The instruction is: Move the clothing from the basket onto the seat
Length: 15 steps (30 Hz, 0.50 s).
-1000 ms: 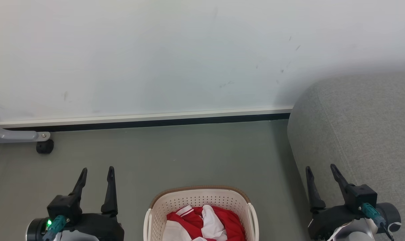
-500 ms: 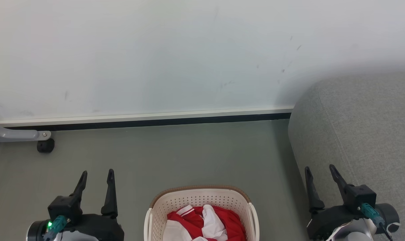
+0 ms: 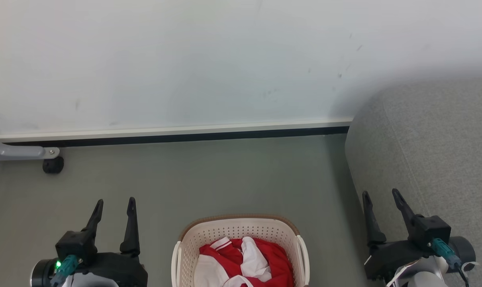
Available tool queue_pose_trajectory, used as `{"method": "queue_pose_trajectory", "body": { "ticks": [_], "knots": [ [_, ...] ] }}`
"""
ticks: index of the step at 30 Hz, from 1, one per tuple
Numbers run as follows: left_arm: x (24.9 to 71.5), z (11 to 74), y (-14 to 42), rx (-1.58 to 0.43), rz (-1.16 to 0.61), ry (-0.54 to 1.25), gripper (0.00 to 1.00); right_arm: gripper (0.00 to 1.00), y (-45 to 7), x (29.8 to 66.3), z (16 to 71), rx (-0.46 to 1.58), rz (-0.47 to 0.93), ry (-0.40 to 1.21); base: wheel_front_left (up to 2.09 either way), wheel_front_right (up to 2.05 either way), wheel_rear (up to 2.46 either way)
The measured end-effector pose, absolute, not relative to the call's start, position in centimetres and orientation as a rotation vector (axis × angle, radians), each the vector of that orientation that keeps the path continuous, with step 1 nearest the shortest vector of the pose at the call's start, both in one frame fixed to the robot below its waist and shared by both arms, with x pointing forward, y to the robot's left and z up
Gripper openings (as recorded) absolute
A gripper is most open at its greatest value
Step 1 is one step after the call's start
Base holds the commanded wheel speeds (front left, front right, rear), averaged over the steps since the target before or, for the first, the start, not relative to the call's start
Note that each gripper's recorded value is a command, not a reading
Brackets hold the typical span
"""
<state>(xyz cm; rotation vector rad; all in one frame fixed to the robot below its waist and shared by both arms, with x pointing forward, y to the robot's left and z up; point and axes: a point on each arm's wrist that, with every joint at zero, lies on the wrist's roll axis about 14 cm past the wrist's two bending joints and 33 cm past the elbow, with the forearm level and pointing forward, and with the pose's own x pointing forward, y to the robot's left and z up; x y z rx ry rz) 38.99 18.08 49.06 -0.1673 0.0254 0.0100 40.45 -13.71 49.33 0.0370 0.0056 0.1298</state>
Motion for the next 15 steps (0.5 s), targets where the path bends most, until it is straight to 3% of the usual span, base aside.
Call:
{"method": "queue_pose_trajectory", "body": {
  "ticks": [15],
  "knots": [
    [41.4,47.5,17.4,-0.166,-0.004,0.059,1.00,1.00,-13.0,43.4,49.8,0.064,0.148,-0.025,0.00,0.00,0.00]
  ]
}}
